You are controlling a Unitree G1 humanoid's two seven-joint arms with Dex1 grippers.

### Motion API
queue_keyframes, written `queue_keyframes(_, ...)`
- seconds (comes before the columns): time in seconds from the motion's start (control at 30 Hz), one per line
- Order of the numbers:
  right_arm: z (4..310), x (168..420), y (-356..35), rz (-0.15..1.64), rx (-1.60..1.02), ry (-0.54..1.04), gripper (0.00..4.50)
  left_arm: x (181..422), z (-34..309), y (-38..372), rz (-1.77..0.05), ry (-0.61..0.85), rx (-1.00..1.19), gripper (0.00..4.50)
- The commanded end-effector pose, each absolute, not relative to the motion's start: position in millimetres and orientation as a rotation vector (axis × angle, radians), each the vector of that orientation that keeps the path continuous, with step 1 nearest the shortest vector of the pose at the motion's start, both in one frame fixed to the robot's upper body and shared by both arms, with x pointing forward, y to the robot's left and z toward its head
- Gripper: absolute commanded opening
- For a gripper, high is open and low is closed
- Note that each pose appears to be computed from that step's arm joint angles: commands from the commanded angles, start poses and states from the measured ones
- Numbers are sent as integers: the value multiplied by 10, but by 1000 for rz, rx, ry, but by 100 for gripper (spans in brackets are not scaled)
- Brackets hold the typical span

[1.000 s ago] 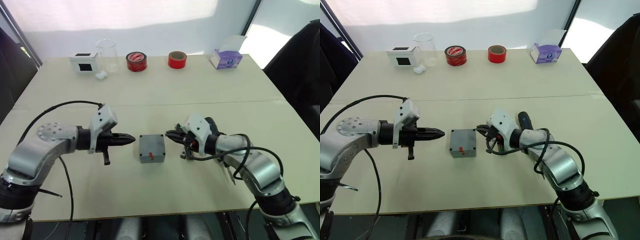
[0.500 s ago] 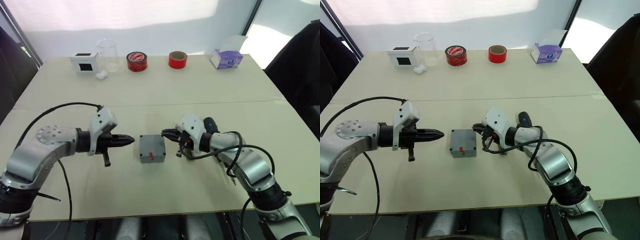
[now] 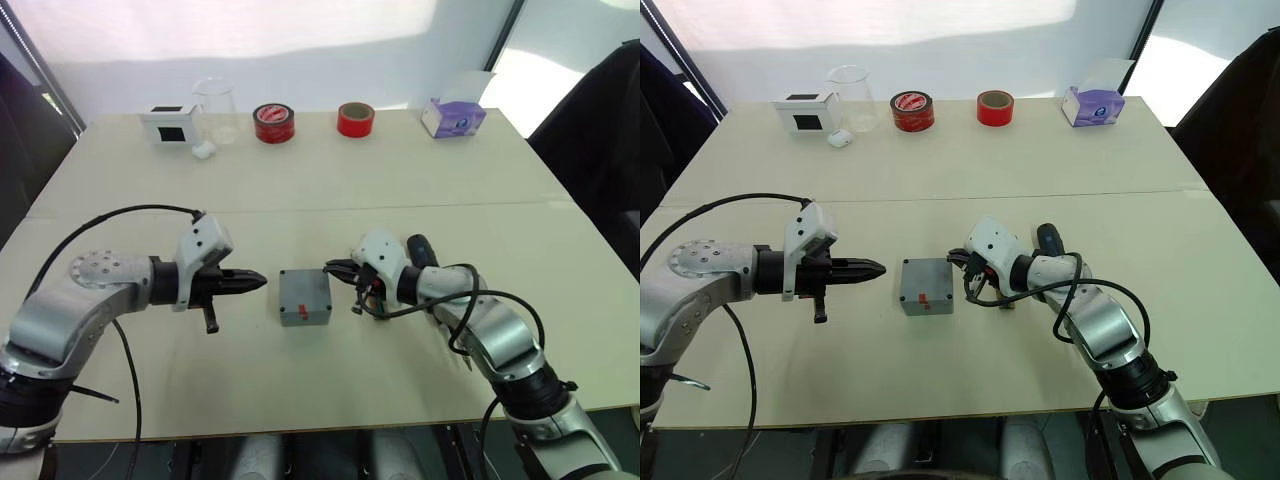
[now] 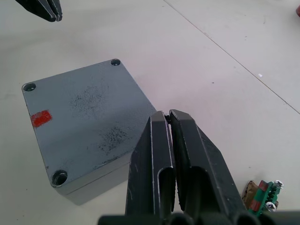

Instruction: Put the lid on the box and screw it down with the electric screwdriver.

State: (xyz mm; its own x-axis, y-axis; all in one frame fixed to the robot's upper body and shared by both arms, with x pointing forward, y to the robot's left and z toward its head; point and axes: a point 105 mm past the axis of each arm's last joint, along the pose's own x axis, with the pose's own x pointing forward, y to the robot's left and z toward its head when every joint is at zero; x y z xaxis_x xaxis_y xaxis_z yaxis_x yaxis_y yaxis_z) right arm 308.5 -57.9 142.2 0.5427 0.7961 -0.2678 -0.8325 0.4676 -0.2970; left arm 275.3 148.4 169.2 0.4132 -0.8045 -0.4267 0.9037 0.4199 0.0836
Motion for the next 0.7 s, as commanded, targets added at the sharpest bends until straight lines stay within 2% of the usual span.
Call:
queue_keyframes(0.03, 1495, 3089, -546, 1007, -424, 57, 6, 2748, 1793, 1493, -1095, 312, 353, 0)
queue_keyframes(0.27, 1459, 3088, -531, 1011, -424, 68, 6, 2743, 1791, 1485, -1097, 314, 352, 0)
queue_keyframes(0.3, 1460, 3090, -532, 1011, -424, 69, 58, 2743, 1791, 1483, -1098, 313, 351, 0)
queue_keyframes(0.33, 1461, 3090, -534, 1011, -424, 70, 71, 2743, 1791, 1482, -1098, 313, 351, 0)
queue_keyframes(0.37, 1461, 3092, -534, 1011, -424, 70, 127, 2745, 1791, 1481, -1099, 313, 351, 0)
queue_keyframes(0.47, 1476, 3088, -549, 1010, -427, 70, 257, 2751, 1792, 1475, -1100, 311, 350, 0)
queue_keyframes(0.53, 1506, 3092, -574, 1003, -432, 67, 321, 2756, 1801, 1463, -1104, 305, 347, 0)
queue_keyframes(0.57, 1544, 3094, -600, 996, -426, 65, 368, 2759, 1813, 1451, -1109, 298, 345, 0)
queue_keyframes(0.7, 1766, 3127, -761, 940, -318, 83, 368, 2772, 1880, 1365, -1140, 262, 336, 0)
